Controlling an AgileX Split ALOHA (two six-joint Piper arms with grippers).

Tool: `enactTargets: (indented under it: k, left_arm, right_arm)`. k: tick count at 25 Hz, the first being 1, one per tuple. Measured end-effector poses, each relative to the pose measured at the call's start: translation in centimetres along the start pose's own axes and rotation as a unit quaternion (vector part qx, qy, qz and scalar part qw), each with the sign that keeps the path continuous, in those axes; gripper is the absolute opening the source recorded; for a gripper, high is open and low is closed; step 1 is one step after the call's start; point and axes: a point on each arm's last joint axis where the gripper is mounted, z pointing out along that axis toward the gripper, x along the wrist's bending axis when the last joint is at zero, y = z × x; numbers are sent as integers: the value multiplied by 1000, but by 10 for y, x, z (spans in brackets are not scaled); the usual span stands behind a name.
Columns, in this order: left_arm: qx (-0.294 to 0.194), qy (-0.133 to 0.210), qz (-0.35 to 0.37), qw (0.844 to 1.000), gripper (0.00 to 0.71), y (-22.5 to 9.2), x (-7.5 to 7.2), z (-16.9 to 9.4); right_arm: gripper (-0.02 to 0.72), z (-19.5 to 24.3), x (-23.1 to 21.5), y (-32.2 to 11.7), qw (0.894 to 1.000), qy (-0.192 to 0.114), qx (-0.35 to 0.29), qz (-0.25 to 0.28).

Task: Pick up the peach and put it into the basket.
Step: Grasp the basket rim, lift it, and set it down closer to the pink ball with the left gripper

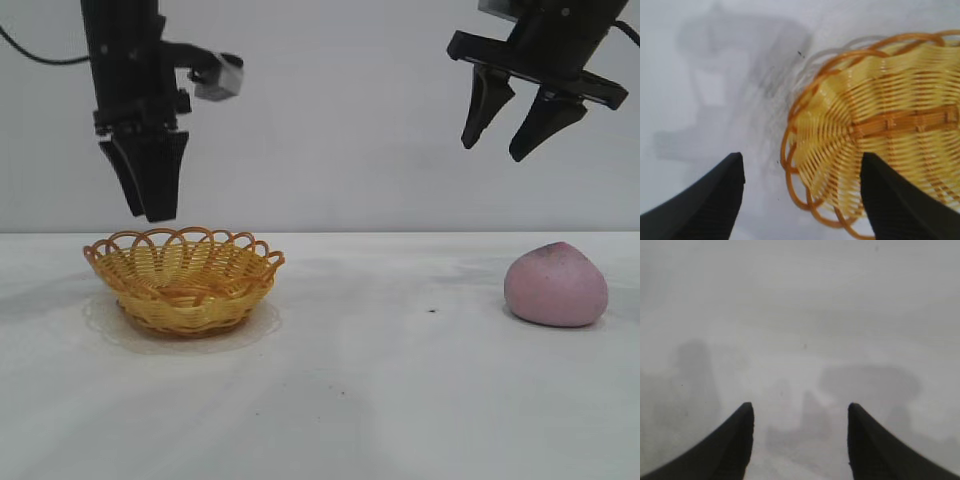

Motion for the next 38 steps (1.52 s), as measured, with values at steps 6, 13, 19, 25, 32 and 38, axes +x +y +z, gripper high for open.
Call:
enactTargets:
  k: [6,13,19,25,32,38]
  left_arm:
    - [9,3,0,1000,389,5,10,31]
    - [10,-6,-27,1000,73,9,12,33]
    - [18,-12,-143,989,73,10,12,25]
    - [-42,-47,-312,948,0,17,7,-11]
    - [-72,-99,-386,914,0,22,-12,-37]
    - [-34,-129,-415,900,0,26,-39,-20]
  right_arm:
    - [412,0,0,0,1000,0,0,-5]
    - [412,1,0,0,1000,0,0,-12]
    - [412,1,-1,0,1000,-2,-1,-15]
    - [412,1,-1,0,1000,-4,-1,-17]
    - [412,1,-1,0,1000,-4,-1,-18]
    - [412,1,-1,0,1000,-5,-1,-18]
